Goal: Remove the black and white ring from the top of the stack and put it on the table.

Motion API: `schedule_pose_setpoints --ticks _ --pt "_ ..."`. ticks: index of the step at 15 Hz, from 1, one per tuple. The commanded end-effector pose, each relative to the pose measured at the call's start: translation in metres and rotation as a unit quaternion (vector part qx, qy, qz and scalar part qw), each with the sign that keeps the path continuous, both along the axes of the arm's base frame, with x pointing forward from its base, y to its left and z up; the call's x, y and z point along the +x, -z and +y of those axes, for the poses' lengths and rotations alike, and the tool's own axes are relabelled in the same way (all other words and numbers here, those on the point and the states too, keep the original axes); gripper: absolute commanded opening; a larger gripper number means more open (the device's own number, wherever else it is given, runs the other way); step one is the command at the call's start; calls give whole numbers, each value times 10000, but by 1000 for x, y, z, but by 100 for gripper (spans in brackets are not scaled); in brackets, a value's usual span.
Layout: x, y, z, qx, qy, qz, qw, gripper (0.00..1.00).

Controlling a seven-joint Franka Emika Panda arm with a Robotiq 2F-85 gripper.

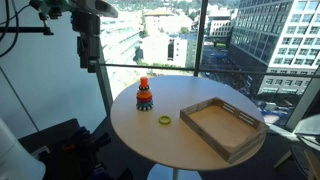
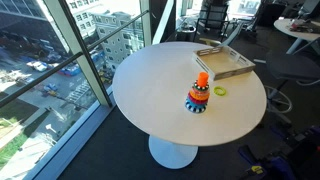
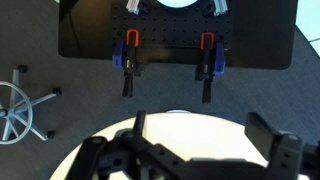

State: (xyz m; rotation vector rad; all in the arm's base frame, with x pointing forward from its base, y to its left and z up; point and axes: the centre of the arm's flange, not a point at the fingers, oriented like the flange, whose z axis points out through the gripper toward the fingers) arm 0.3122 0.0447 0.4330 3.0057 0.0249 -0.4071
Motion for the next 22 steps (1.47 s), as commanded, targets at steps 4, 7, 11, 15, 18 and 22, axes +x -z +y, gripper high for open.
schedule_pose_setpoints --ticks 4,7,11,15,18,22 --pt "0 0 0 0 0 0 10000 100" --pt "4 -2 3 -30 79 -99 9999 100" --pt "20 -10 8 25 191 -409 9990 100" --pt "41 -11 20 -12 311 -850 9959 100" --pt "59 -5 35 -80 392 -1184 9922 100" --pt "84 10 53 -44 380 -1501 9879 100"
